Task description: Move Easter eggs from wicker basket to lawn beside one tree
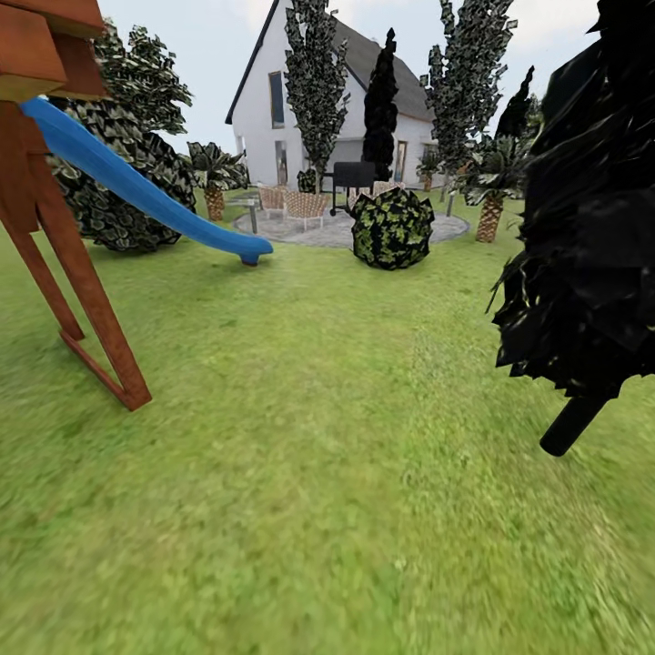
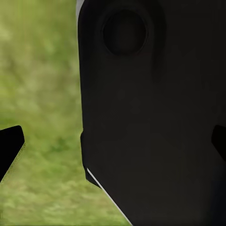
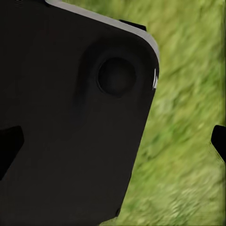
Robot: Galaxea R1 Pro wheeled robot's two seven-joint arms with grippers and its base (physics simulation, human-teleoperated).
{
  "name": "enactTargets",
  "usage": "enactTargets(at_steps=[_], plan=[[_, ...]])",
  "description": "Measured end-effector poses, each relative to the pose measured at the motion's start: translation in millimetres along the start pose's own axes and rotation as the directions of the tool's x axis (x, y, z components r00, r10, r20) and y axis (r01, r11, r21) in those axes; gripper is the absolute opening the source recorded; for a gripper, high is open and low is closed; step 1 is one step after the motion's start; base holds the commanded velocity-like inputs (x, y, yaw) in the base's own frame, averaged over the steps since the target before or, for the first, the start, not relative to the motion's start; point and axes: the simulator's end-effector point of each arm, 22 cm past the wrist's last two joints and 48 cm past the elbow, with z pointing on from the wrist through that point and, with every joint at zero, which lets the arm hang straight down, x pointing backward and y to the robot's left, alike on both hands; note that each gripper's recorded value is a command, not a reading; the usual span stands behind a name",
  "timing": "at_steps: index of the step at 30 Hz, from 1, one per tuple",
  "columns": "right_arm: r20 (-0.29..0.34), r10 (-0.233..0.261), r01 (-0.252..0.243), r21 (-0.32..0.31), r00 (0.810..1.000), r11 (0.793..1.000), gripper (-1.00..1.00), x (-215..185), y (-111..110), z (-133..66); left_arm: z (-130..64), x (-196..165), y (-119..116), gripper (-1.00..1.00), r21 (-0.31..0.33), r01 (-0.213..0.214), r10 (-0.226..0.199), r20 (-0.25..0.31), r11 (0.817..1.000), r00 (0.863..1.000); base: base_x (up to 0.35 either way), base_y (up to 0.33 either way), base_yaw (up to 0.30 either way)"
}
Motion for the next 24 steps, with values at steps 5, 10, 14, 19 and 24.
enactTargets(at_steps=[5,10,14,19,24], plan=[[0.000,0.000,0.000,0.000,1.000,1.000,1.00,0.1,0.1,0.0,0.0,0.0,0.0,1.00,0.000,0.000,0.000,0.000,1.000,1.000,0.322,0.000,0.000],[-0.002,0.002,-0.002,0.000,1.000,1.000,1.00,1.1,0.2,-0.1,0.0,0.1,-0.5,1.00,0.001,0.000,0.000,0.000,1.000,1.000,0.322,0.000,0.000],[-0.003,0.003,-0.003,0.000,1.000,1.000,1.00,1.5,0.3,-0.2,0.0,0.0,-0.9,1.00,0.001,0.000,0.000,0.000,1.000,1.000,0.322,0.000,0.000],[-0.007,0.009,-0.009,0.001,1.000,1.000,1.00,2.8,0.2,-0.3,0.0,0.0,-1.1,1.00,0.001,0.000,0.000,0.000,1.000,1.000,0.322,0.000,0.000],[-0.007,0.009,-0.009,0.000,1.000,1.000,1.00,2.9,0.4,-0.3,0.0,0.0,-0.8,1.00,0.001,0.000,0.000,0.000,1.000,1.000,0.322,0.000,0.000]])
